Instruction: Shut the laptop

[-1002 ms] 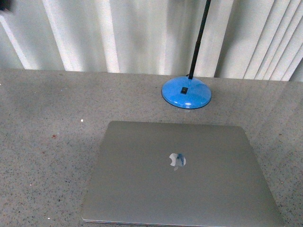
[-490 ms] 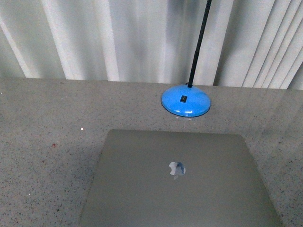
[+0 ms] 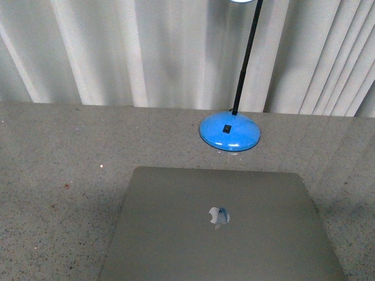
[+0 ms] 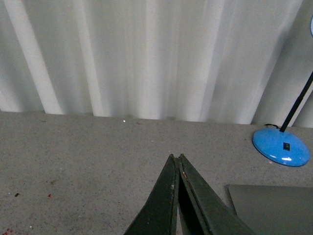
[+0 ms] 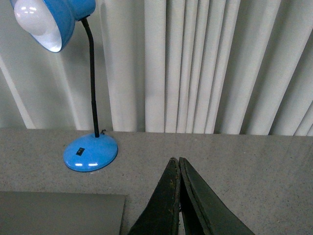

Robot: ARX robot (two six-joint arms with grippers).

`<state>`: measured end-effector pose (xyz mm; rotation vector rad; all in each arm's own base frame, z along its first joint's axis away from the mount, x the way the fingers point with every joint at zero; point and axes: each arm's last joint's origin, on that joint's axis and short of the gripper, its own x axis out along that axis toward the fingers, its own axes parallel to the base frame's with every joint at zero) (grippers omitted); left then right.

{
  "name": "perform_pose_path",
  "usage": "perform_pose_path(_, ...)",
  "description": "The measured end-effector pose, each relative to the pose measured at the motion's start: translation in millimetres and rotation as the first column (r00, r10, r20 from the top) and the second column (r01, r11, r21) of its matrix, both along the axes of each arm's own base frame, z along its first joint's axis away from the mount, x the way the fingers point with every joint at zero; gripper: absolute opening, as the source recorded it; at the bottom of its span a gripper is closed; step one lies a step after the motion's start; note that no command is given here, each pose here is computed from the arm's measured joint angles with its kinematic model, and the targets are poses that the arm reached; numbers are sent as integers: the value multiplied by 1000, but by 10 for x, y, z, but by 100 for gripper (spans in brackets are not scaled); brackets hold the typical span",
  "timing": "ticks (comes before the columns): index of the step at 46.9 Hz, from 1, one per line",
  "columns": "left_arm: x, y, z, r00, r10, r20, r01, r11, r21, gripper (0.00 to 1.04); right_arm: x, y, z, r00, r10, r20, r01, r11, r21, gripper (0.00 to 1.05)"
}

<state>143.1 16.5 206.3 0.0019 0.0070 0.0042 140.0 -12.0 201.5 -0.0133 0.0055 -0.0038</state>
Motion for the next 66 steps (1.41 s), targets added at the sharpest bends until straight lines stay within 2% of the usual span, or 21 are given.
perform_pose_path(4, -41, -29, -50, 1000, -2, 5, 2, 1000, 0, 4, -42, 66, -52, 1000, -26, 1, 26, 1000, 1, 3)
perform_pose_path(8, -91, -80, -117, 1000, 29, 3, -29, 1000, -1, 4, -90, 118, -114, 1000, 9, 1, -9, 1000, 1, 3)
perform_pose_path(13, -149, -162, -185, 1000, -6, 6, 6, 1000, -2, 4, -137, 116, -170, 1000, 1, 0, -1, 1000, 2, 3)
perform_pose_path(32, -278, -166, -320, 1000, -5, 14, 5, 1000, -3, 4, -259, 118, -332, 1000, 3, 10, -3, 1000, 2, 3)
perform_pose_path(49, -346, -166, -304, 999, -5, 38, 5, 1000, -3, 4, -331, 118, -336, 1000, 2, 13, -2, 1000, 2, 3)
perform_pose_path(53, -381, -165, -310, 999, -4, 35, 4, 1000, -3, 4, -392, 119, -380, 1000, 5, -22, -5, 1000, 2, 3)
perform_pose_path(57, -441, -166, -355, 1000, -5, 3, 5, 1000, -3, 4, -421, 118, -358, 1000, 3, 10, -3, 1000, 2, 3)
perform_pose_path(66, -469, -166, -336, 1000, -5, 30, 5, 1000, -3, 4, -424, 118, -360, 1000, 2, 8, -2, 1000, 2, 3)
